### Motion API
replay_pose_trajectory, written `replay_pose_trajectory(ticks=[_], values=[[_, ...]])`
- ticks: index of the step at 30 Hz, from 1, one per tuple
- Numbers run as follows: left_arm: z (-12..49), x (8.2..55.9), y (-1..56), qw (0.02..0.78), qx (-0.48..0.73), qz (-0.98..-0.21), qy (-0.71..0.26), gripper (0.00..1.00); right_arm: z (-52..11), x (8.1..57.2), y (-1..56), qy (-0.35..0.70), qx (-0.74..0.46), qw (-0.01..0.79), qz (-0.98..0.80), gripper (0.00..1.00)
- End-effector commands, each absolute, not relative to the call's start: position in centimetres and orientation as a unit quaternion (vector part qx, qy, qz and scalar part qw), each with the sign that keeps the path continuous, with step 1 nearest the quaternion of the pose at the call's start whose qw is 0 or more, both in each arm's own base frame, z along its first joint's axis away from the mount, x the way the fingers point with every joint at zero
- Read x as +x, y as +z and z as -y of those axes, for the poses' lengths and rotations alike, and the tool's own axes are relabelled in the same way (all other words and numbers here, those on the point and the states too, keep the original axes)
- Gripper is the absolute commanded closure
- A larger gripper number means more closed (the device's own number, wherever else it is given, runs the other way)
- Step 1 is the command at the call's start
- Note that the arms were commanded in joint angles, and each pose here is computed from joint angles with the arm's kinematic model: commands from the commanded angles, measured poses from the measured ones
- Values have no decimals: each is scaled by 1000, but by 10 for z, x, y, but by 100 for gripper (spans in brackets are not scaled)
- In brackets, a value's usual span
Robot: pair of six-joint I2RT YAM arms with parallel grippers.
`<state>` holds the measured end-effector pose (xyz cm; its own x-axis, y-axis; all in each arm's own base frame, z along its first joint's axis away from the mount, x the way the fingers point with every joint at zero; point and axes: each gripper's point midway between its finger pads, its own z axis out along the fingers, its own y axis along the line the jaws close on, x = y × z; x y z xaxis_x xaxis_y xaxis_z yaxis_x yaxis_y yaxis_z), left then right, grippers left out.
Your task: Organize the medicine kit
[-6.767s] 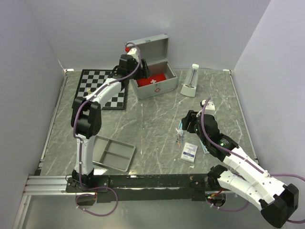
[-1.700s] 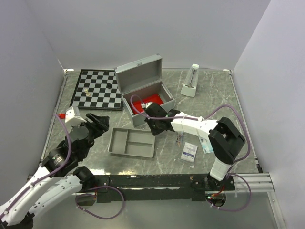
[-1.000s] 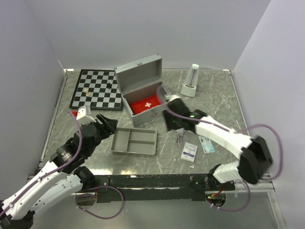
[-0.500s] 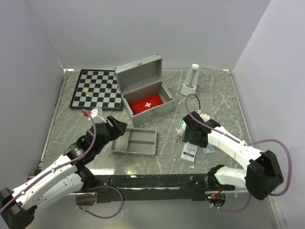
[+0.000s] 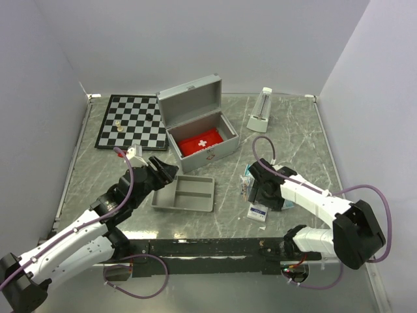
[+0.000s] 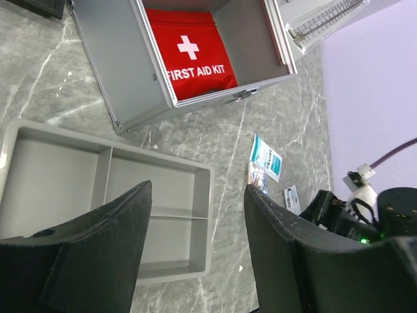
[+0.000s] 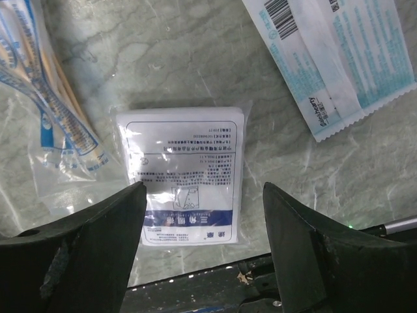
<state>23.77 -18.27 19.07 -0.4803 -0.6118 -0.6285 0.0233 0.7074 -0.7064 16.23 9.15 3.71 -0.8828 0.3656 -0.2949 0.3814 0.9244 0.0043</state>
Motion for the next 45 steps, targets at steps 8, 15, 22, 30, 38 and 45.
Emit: replay_pose_trajectory(ticks=[8,15,22,30,38,45], values=[[180,237,202,484,-192,-781,-346,37,-103,160,12,-12,190,123,-974,21],[177,235,201,484,-196,-780,-345,37,-106,155,14,11,189,128,-974,37],[176,237,204,487,-196,-781,-339,37,-107,159,75,47,171,207,-962,55],[161,236,218,503,-209,-775,-319,37,-186,175,158,161,49,277,-946,81],[115,219,248,544,-267,-733,-309,37,-337,184,226,405,-111,306,-855,85],[81,202,253,561,-305,-709,-298,36,-416,208,203,435,-177,278,-838,85]])
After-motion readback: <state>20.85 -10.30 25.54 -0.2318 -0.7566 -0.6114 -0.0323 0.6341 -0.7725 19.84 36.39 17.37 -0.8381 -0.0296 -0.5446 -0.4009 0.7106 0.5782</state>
